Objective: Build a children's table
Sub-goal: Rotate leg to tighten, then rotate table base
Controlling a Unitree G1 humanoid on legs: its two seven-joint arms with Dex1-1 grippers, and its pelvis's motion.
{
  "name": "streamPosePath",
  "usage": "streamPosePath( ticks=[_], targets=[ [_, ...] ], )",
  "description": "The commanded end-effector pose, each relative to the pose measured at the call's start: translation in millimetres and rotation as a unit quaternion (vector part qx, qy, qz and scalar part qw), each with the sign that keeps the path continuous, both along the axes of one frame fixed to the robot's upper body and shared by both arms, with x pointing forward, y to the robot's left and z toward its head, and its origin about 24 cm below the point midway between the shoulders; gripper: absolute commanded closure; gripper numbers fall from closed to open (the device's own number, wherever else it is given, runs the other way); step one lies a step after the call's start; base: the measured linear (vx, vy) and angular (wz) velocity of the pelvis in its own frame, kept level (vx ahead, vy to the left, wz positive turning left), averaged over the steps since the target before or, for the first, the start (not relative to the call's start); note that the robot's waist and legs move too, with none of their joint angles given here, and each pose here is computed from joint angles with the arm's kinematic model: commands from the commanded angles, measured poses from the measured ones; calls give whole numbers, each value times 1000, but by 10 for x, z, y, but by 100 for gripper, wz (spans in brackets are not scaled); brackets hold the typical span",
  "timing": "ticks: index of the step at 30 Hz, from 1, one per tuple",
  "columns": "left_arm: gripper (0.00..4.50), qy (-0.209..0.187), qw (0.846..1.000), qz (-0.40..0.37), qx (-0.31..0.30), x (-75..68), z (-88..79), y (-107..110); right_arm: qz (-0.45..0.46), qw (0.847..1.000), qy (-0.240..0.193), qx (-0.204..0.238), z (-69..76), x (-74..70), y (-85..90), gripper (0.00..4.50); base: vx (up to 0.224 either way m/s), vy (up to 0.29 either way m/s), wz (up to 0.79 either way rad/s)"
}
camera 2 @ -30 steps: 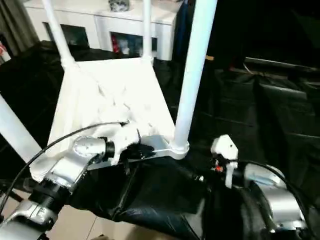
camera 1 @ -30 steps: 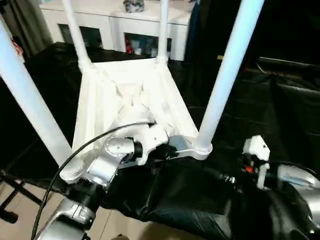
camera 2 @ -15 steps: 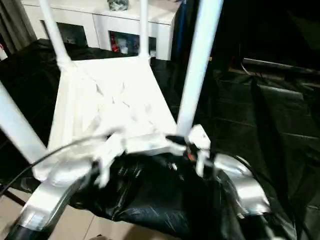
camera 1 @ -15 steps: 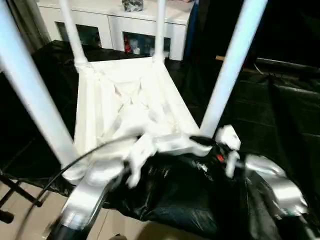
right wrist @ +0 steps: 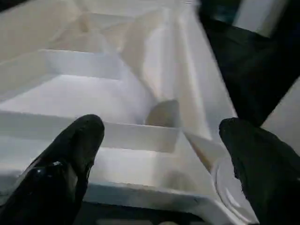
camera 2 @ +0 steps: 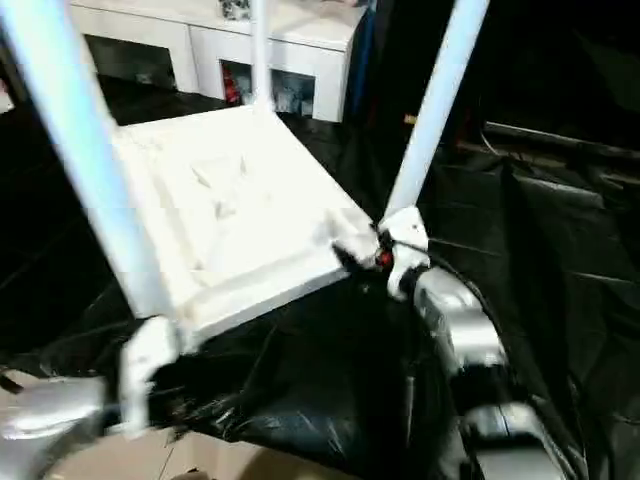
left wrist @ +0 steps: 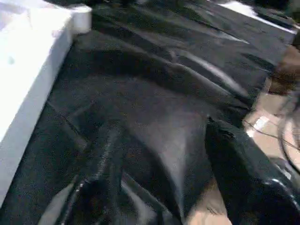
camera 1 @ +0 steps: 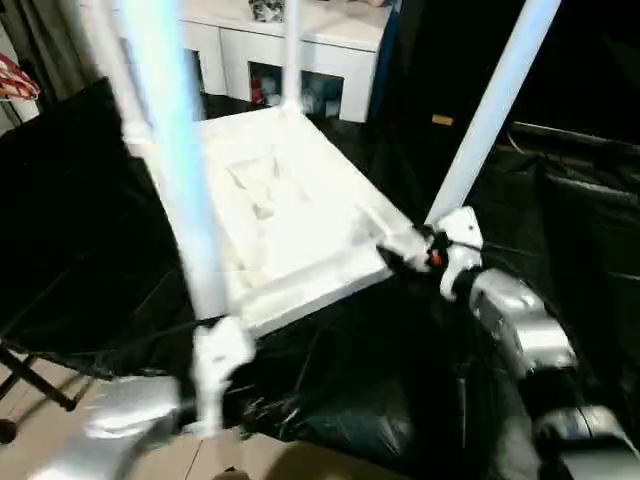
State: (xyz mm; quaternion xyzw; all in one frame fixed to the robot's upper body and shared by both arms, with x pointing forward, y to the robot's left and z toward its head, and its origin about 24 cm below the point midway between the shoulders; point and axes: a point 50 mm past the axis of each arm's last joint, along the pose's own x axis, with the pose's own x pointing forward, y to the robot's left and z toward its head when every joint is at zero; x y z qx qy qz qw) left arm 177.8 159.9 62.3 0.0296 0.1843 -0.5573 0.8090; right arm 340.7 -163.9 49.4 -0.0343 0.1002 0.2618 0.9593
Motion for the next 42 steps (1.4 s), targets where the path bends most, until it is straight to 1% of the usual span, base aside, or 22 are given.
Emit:
streamPosePath(
  ticks=[1,2,5,9,10,11,12,14,16,17,19,20,24,26,29,33,35,37,38,39,40,42],
  targets=[
    [128,9,1000,-11,5,-56,59,114,-67,998,-6,-6,18,63,-207,0,0,0,0],
    [128,11,1000,-11,7,-64,62,131,-72,997,-7,-6,20,70,-216,0,0,0,0],
    [98,32,999,2,28,-115,122,431,-98,995,-15,6,42,108,-299,0,0,0,0],
    [76,30,999,14,30,-118,186,548,-77,997,-19,11,42,69,-288,0,0,0,0],
    [64,19,999,23,25,-92,260,627,-56,998,-24,12,33,3,-285,0,0,0,0],
    [53,13,999,26,23,-79,281,645,-51,998,-25,13,30,-16,-285,0,0,0,0],
    [45,-26,998,55,12,37,340,667,-46,998,-28,18,25,-69,-297,0,0,0,0],
    [42,-48,997,66,-3,117,377,646,-48,998,-26,17,9,-102,-308,0,0,0,0],
    [9,-76,993,75,-39,237,444,586,-51,999,-13,6,-56,-175,-329,0,0,0,0],
    [4,-76,993,75,-39,237,444,586,-51,999,-13,6,-56,-175,-329,0,0,0,0],
    [2,-90,991,70,-74,343,482,488,-74,996,15,-37,-201,-264,-388,0,0,0,0],
    [2,-91,990,68,-78,355,486,473,-77,996,18,-40,-217,-274,-394,0,0,0,0],
    [2,-102,985,44,-135,537,523,233,-127,988,47,-68,-390,-354,-419,0,0,0,0],
    [2,-104,984,41,-141,563,525,198,-128,988,51,-74,-407,-355,-404,0,0,0,0],
    [2,-107,981,16,-162,660,524,-11,-116,988,61,-81,-448,-295,-252,0,0,0,0],
    [2,-102,981,-14,-164,719,484,-267,-95,991,59,-71,-420,-193,-46,0,0,0,0],
    [2,-101,982,-19,-161,725,473,-306,-91,992,58,-70,-410,-180,-19,0,0,0,0],
    [2,-95,983,-39,-154,737,433,-541,-79,993,57,-67,-390,-144,53,0,0,0,0],
    [2,-94,982,-44,-155,735,429,-588,-77,993,57,-67,-387,-140,64,0,0,0,0],
    [2,-90,982,-60,-157,725,416,-744,-71,994,56,-64,-380,-130,98,0,0,0,0],
    [2,-90,982,-60,-157,725,416,-744,-71,994,56,-64,-380,-130,98,0,0,0,0],
    [2,-93,980,-71,-163,728,406,-892,-67,994,56,-63,-377,-128,118,0,0,0,0]
  ],
)
